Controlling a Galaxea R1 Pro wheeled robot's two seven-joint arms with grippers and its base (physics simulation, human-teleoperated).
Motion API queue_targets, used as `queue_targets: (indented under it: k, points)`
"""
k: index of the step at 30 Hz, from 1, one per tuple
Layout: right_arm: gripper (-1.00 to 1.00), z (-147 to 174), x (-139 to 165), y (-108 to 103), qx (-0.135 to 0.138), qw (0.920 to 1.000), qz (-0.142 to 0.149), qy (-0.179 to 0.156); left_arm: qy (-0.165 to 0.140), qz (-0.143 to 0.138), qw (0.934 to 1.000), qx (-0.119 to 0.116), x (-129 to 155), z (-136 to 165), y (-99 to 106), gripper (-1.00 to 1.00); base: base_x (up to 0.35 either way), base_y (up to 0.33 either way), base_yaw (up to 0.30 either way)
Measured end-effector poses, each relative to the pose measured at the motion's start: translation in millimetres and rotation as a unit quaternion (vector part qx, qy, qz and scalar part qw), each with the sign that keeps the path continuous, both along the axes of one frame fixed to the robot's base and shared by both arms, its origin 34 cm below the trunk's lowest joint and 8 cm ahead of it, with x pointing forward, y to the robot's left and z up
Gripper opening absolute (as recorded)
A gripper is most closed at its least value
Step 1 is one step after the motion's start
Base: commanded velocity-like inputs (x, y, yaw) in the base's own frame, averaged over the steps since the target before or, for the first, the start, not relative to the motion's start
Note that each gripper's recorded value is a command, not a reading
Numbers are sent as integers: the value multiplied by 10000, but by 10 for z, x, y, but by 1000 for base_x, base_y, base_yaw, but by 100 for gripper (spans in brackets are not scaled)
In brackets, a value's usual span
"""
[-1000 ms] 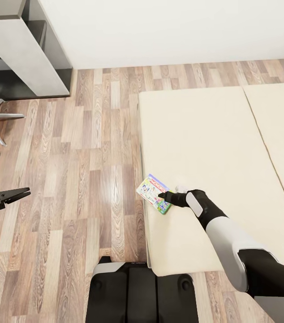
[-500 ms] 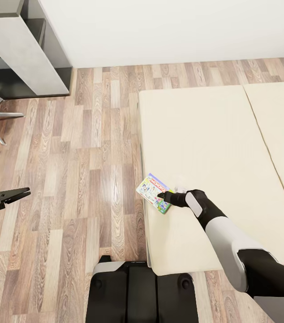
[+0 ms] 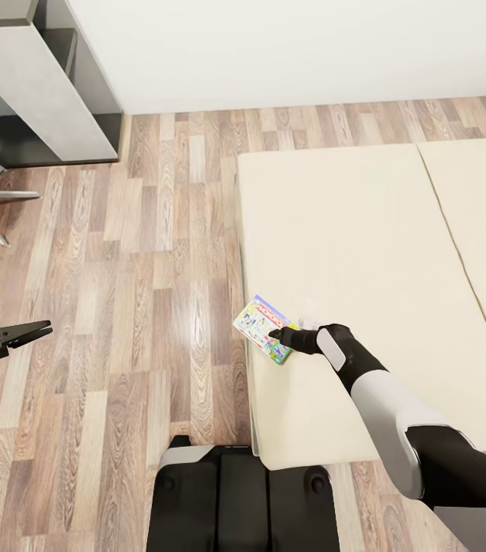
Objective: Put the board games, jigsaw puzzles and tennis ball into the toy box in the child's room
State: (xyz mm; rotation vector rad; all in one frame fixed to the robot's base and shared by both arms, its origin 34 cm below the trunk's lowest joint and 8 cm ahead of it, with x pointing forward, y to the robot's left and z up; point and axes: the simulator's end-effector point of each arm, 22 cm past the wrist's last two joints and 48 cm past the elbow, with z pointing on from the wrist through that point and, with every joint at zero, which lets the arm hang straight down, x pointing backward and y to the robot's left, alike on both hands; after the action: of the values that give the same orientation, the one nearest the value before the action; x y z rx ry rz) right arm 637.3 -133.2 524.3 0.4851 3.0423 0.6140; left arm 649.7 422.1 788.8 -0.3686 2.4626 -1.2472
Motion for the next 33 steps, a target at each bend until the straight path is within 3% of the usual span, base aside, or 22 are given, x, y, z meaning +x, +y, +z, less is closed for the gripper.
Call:
queue_targets:
  k: [33]
  points:
    - [100, 19, -7, 116, 99, 9999, 10, 20, 11, -3, 10000, 2, -5, -10, 0, 100, 0, 0, 0]
